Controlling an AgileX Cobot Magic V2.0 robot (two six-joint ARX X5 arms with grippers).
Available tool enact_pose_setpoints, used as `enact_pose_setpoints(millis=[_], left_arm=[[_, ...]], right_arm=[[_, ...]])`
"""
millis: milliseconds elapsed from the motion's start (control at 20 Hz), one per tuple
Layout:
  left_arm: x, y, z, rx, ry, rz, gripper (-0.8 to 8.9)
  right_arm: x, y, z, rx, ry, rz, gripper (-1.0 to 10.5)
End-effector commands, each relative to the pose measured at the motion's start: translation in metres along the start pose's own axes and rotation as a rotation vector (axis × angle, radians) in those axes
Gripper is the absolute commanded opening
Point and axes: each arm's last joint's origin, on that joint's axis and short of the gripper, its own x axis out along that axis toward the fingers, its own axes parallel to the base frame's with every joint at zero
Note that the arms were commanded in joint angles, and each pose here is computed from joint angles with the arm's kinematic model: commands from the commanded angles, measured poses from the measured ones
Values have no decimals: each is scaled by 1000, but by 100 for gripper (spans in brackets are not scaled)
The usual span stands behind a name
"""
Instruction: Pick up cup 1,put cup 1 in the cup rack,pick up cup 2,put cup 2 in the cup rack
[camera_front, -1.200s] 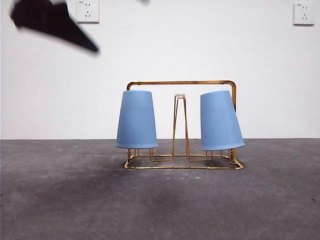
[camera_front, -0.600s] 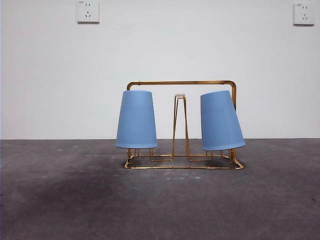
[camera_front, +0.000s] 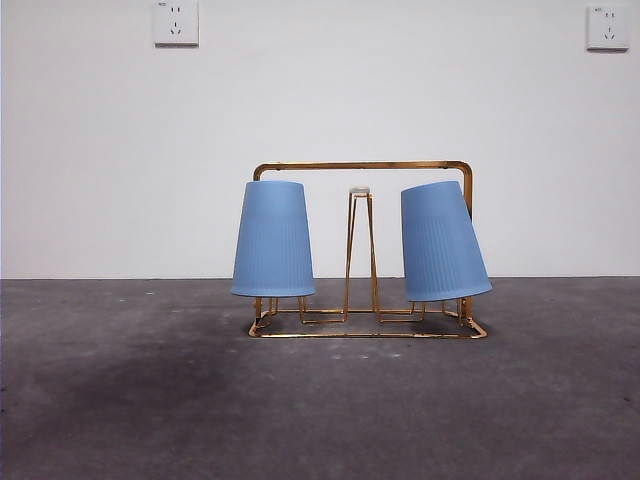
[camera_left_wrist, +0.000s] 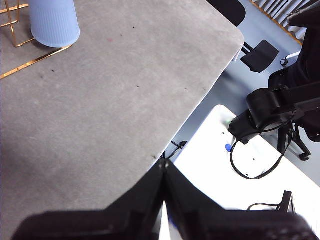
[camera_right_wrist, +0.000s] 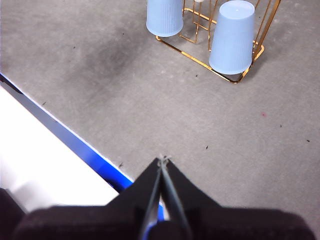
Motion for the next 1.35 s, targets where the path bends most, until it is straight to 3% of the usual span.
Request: enact_pose_setpoints(millis=[50, 450, 550, 650, 750, 850, 1100, 1350], left_arm=[[0, 0, 0, 11, -1, -4, -4], [-3, 0, 4, 73, -40, 75, -3], [-2, 1, 10, 238, -92, 136, -3], [-18, 5, 21, 450, -252, 307, -3], [-40, 12, 28, 554, -386, 386, -3], [-63, 20, 25, 577, -477, 444, -3], [-85, 38, -12, 563, -574, 769, -3], [-52, 72, -68, 493, -629, 846, -3]], right_arm=[[0, 0, -2, 10, 22, -4, 3], [0, 0, -2, 10, 22, -10, 3], [0, -1, -2, 9, 21, -23, 3], [0, -1, -2, 9, 20, -33, 3], [0, -1, -2, 10, 20, -33, 3], [0, -1, -2, 10, 20, -37, 3], [0, -1, -2, 10, 20, -37, 3], [0, -1, -2, 10, 20, -37, 3]])
